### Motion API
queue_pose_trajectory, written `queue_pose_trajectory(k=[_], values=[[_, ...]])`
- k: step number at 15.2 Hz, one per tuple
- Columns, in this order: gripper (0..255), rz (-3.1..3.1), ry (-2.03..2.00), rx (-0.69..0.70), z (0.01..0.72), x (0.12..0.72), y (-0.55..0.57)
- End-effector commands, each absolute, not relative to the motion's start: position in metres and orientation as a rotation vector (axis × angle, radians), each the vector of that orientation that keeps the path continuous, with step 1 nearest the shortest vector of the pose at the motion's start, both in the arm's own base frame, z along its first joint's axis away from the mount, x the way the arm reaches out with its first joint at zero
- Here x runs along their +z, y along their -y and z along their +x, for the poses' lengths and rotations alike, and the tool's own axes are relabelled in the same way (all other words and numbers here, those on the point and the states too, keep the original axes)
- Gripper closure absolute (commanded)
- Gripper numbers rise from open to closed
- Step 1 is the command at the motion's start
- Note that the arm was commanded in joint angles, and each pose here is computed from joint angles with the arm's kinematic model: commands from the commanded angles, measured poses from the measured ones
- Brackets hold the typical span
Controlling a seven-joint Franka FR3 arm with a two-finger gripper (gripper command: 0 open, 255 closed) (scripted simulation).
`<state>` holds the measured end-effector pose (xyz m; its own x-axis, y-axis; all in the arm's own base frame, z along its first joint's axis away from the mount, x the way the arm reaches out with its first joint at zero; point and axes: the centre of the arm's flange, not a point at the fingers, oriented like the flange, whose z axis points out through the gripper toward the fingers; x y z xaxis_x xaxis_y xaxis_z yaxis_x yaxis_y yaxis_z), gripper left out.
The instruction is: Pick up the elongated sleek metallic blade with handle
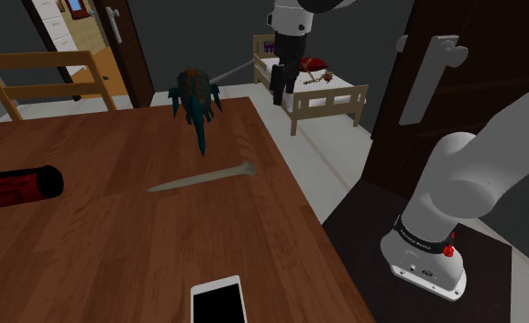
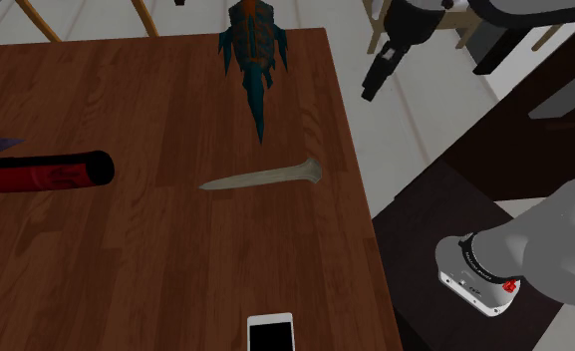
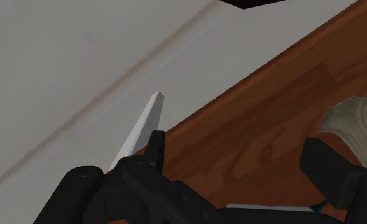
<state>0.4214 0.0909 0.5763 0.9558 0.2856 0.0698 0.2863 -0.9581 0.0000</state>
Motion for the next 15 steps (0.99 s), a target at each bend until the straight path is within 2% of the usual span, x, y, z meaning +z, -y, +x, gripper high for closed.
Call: queue_pose_trajectory(k=[1, 15], values=[[0, -3.075, 0.564, -0.096, 0.437, 0.567, -0.113], [0, -2.835, 1.283, -0.003, 0.481, 0.512, -0.284]])
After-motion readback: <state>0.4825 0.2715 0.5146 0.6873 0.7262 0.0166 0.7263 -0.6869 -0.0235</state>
